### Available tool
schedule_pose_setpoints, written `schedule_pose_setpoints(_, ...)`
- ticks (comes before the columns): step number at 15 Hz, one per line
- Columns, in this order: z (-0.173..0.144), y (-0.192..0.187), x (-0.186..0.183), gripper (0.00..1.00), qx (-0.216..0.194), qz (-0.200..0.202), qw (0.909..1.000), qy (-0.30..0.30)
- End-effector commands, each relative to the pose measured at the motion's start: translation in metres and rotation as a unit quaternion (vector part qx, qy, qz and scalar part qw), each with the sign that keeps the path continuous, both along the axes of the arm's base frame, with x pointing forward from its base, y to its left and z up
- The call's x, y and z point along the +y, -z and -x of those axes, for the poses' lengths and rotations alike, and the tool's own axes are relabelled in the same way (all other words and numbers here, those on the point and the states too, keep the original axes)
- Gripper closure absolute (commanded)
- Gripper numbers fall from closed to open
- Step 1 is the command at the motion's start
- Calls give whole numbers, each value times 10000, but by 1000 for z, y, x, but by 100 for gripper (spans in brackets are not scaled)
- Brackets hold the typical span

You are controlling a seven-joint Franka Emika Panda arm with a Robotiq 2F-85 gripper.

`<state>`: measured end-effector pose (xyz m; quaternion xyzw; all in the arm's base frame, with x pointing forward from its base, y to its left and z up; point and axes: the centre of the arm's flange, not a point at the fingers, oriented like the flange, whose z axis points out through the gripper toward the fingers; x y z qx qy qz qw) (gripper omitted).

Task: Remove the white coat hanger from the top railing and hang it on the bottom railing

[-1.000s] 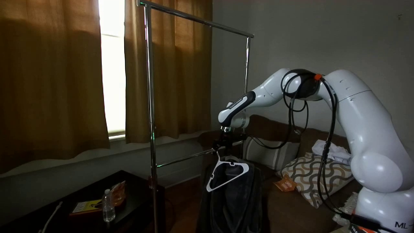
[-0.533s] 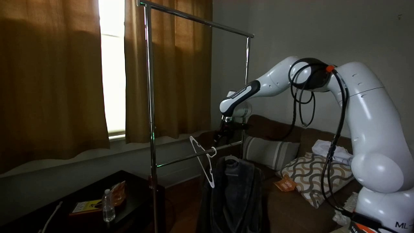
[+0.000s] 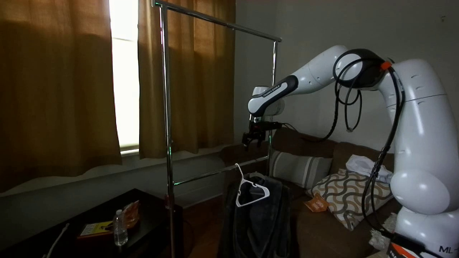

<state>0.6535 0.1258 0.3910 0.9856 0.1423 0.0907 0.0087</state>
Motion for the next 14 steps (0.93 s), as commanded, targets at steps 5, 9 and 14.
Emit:
schedule_pose_setpoints(5, 42, -58, -2, 0, -353, 207, 9989, 205)
schedule_pose_setpoints(9, 28, -72, 0, 0, -508, 86, 9985, 170)
schedule_pose_setpoints(14, 28, -74, 0, 0, -532, 78, 9984, 177)
